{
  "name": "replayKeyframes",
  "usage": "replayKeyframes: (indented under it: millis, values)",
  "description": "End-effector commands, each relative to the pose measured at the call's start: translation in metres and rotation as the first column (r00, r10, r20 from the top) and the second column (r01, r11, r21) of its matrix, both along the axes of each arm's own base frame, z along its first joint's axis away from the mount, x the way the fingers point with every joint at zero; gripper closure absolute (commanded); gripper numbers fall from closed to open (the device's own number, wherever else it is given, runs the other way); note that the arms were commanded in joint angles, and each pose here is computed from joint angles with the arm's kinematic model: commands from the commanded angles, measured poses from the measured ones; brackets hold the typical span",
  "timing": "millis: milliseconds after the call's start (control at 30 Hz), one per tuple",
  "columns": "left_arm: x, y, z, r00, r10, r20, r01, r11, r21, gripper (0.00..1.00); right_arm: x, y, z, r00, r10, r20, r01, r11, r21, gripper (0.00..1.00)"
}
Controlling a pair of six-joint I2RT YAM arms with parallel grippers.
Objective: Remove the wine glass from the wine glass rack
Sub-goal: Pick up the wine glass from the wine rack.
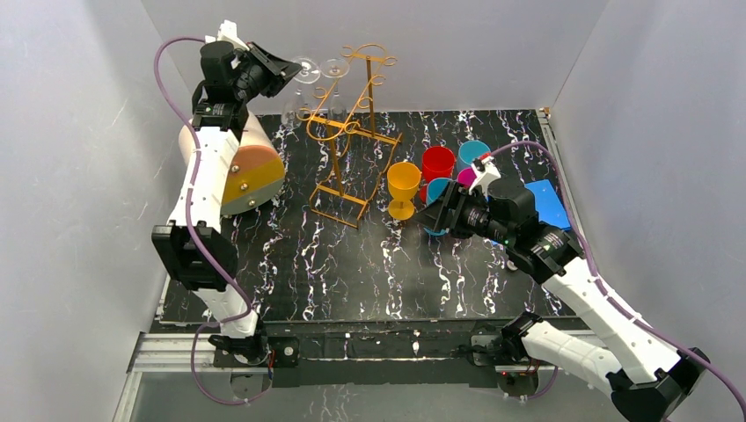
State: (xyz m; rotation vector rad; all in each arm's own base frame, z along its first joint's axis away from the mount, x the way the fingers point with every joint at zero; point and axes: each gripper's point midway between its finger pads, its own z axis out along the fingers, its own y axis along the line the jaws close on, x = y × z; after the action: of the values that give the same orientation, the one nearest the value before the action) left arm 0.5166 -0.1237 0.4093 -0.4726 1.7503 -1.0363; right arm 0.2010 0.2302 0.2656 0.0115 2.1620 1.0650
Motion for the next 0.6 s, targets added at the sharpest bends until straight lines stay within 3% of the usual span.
replayKeyframes:
  millis: [0, 267, 433, 567]
  values:
    - [-0.035, 0.032, 0.059, 0.985, 0.085, 0.15, -0.109, 0.981, 0.158, 1.0, -0.004, -0.002, 0.015, 0.998, 0.023, 0.06, -0.024, 1.0, 0.013, 0.25]
    - [-0.069, 0.05, 0.077, 0.962, 0.161, 0.221, -0.208, 0.956, 0.207, 1.0, -0.006, -0.007, 0.033, 0.99, 0.017, 0.142, -0.023, 0.999, 0.042, 0.25]
    - [-0.1, 0.067, 0.082, 0.95, 0.247, 0.19, -0.286, 0.933, 0.219, 1.0, -0.006, -0.012, 0.034, 0.992, -0.006, 0.126, 0.003, 1.0, 0.029, 0.25]
    - [-0.129, 0.063, 0.091, 0.952, 0.221, 0.212, -0.266, 0.94, 0.213, 1.0, -0.004, -0.01, 0.036, 0.993, -0.019, 0.116, 0.013, 0.999, 0.048, 0.26]
